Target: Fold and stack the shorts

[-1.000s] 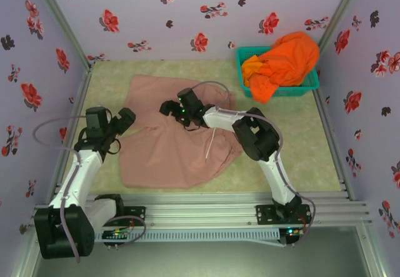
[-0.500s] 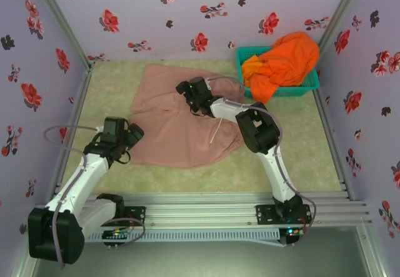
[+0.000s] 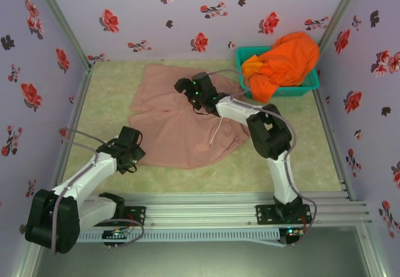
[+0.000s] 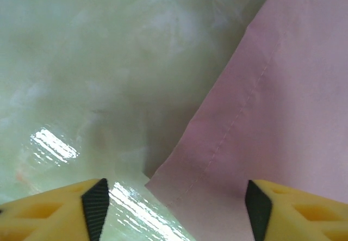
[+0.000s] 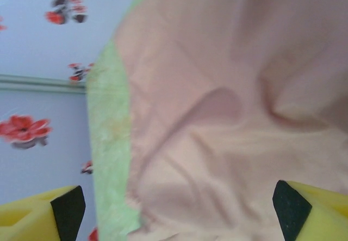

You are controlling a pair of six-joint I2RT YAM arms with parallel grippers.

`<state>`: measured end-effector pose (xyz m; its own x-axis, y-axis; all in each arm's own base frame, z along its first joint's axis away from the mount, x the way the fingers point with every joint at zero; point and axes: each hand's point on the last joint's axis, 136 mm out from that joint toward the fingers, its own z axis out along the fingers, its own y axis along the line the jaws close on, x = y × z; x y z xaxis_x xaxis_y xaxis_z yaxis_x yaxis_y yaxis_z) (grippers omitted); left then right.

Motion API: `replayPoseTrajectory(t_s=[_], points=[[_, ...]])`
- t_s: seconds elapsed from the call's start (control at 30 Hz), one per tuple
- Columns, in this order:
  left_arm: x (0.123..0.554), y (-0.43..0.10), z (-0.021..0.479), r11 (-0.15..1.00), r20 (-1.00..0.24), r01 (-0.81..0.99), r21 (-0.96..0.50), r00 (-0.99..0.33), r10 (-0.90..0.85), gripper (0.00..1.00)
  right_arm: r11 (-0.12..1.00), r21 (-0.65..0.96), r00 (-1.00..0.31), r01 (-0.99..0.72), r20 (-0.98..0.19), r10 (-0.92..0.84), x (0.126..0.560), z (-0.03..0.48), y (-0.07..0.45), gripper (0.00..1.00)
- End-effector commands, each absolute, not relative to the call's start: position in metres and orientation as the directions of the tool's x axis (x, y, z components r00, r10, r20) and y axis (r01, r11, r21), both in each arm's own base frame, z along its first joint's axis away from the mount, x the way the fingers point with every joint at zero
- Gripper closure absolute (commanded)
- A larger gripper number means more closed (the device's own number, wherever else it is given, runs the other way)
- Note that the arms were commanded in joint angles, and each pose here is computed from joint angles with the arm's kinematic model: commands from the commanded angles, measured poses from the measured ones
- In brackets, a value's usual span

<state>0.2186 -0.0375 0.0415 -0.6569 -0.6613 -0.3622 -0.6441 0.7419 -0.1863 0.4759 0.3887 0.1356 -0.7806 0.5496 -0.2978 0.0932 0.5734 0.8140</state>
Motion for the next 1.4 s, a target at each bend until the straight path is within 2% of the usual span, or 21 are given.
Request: replayPoseTrajectory(t_s=[0.0, 0.17, 0.3, 0.43, 0.73, 0.8, 0.83, 0.93, 1.0, 1.1, 1.2, 1.37], points=[[0.224, -0.042, 0.034, 0.743, -0.366, -0.638, -0.202, -0.654, -0.662, 0.34, 0.583, 0.810, -0.769, -0.063, -0.411, 0.489, 0.455, 0.201, 0.383, 0.07], [0.229, -0.055, 0.023, 0.753, -0.333, -0.617, -0.227, -0.678, -0.656, 0.49, 0.669, 0.729, -0.753, -0.145, -0.520, 0.403, 0.429, 0.222, 0.358, 0.06], [0.233, -0.056, 0.021, 0.764, -0.341, -0.607, -0.217, -0.687, -0.642, 0.74, 0.730, 0.662, -0.738, -0.169, -0.576, 0.351, 0.406, 0.224, 0.332, 0.05], [0.243, -0.055, 0.041, 0.794, -0.384, -0.573, -0.205, -0.699, -0.604, 1.00, 0.776, 0.606, -0.731, -0.177, -0.608, 0.308, 0.388, 0.218, 0.310, 0.04], [0.258, -0.042, 0.148, 0.885, -0.538, -0.448, -0.131, -0.717, -0.442, 1.00, 0.887, 0.436, -0.726, -0.152, -0.658, 0.200, 0.363, 0.189, 0.264, 0.01], [0.257, -0.037, 0.166, 0.894, -0.561, -0.436, -0.107, -0.716, -0.416, 0.90, 0.896, 0.418, -0.730, -0.147, -0.658, 0.187, 0.359, 0.183, 0.259, 0.01], [0.258, -0.035, 0.174, 0.898, -0.574, -0.429, -0.100, -0.712, -0.404, 0.75, 0.900, 0.410, -0.732, -0.146, -0.657, 0.181, 0.357, 0.179, 0.256, 0.01], [0.260, -0.033, 0.199, 0.907, -0.614, -0.408, -0.107, -0.690, -0.383, 0.40, 0.907, 0.395, -0.743, -0.146, -0.649, 0.163, 0.351, 0.170, 0.251, 0.01], [0.255, -0.033, 0.209, 0.905, -0.616, -0.405, -0.128, -0.683, -0.392, 0.27, 0.910, 0.386, -0.748, -0.151, -0.647, 0.150, 0.346, 0.166, 0.248, 0.01], [0.247, -0.038, 0.212, 0.892, -0.599, -0.405, -0.201, -0.669, -0.439, 0.24, 0.919, 0.364, -0.750, -0.151, -0.648, 0.133, 0.339, 0.162, 0.238, 0.01], [0.229, -0.038, 0.195, 0.863, -0.547, -0.442, -0.243, -0.672, -0.499, 0.22, 0.933, 0.334, -0.742, -0.132, -0.657, 0.130, 0.332, 0.162, 0.222, 0.01], [0.194, -0.024, 0.148, 0.807, -0.459, -0.557, -0.196, -0.675, -0.577, 0.21, 0.942, 0.324, -0.742, -0.093, -0.653, 0.152, 0.323, 0.158, 0.195, 0.01]])
